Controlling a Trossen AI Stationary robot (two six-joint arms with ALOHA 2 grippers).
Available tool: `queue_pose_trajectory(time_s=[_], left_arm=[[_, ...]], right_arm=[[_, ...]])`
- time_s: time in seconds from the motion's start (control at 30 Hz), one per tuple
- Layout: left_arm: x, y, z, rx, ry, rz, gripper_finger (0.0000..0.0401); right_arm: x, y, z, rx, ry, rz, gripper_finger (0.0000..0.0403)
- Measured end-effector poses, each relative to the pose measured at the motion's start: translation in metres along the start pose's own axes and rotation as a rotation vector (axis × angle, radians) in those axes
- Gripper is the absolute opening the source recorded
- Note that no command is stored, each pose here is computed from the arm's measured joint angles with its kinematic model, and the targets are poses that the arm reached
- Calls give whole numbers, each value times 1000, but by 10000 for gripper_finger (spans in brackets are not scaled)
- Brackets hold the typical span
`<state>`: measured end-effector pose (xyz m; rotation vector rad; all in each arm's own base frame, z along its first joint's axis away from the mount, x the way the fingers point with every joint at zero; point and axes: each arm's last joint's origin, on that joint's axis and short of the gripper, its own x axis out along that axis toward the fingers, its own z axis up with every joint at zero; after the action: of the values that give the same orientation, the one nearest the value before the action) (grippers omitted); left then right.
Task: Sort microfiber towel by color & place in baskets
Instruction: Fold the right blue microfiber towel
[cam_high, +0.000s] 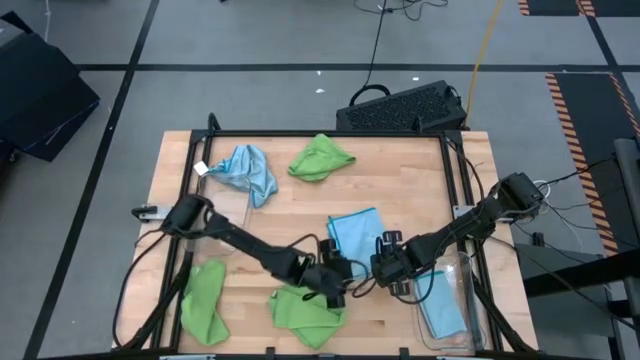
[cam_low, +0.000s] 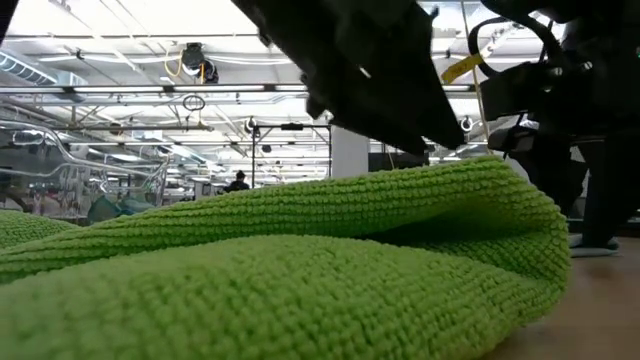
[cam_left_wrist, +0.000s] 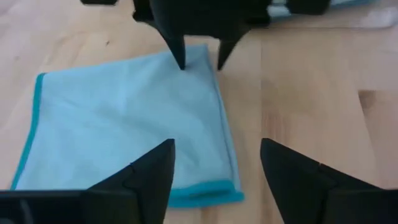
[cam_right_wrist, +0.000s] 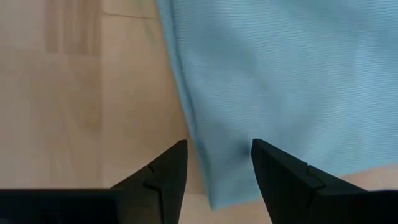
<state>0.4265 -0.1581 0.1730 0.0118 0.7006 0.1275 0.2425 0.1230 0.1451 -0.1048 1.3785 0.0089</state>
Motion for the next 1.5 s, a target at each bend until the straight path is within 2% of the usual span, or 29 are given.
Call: queue_pose_trajectory(time_s=[0.1, 0.23, 0.37, 0.6, 0.87, 0.93, 1.0, 1.2, 1.37, 1.5], left_arm=[[12, 7, -4, -26, 32, -43, 251], [23, 0, -15, -29, 49, -66, 253], [28, -12, -26, 18, 60, -82, 253], [38, -26, -47, -6, 106, -78, 253], [47, -27, -58, -13, 134, -40, 249], [48, -25, -60, -13, 161, -26, 230], [48, -22, -63, -13, 187, 6, 191], [48, -17, -67, -11, 246, 36, 24], [39, -15, -68, -22, 297, 48, 10], [27, -12, -66, 3, 348, 64, 7]], right_arm=[[0, 2, 3, 22, -24, 30, 171], [0, 6, 7, 40, -56, 99, 171], [-1, 6, 7, 41, -60, 96, 171], [-1, 5, 7, 32, -59, 92, 171], [-37, 5, 3, 81, -172, 155, 171], [-44, 6, 2, 104, -193, 162, 171], [-45, 7, 1, 107, -204, 145, 171], [-34, 17, 3, 84, -196, 157, 171], [-37, 29, 8, 117, -275, 219, 171], [-37, 33, 4, 120, -260, 218, 171]])
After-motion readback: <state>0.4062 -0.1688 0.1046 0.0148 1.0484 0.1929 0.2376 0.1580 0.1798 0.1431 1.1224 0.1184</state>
